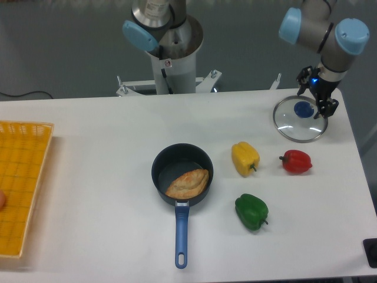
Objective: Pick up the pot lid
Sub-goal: 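Lower the gripper around the blue knob of the glass lid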
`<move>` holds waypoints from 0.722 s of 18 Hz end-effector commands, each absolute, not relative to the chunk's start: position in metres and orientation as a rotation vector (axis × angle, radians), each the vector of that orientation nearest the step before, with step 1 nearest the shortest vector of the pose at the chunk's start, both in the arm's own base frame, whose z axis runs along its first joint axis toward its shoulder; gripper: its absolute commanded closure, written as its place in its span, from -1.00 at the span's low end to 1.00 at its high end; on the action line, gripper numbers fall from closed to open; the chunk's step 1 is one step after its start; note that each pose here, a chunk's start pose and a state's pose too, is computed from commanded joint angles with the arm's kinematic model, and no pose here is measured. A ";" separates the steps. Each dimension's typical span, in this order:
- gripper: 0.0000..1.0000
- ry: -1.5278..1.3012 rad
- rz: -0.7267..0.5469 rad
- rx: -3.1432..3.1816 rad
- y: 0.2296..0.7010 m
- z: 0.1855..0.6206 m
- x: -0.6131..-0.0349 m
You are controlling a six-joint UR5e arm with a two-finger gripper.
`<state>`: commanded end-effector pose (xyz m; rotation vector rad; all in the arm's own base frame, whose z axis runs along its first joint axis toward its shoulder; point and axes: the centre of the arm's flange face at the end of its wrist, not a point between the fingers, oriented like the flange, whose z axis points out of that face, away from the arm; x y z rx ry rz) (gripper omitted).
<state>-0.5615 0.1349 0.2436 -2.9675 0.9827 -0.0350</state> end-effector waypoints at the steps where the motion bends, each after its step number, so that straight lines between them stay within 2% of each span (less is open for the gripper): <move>1: -0.99 0.983 -0.037 -2.967 0.137 0.243 -0.561; 13: -0.99 0.971 0.007 -2.979 0.137 0.227 -0.549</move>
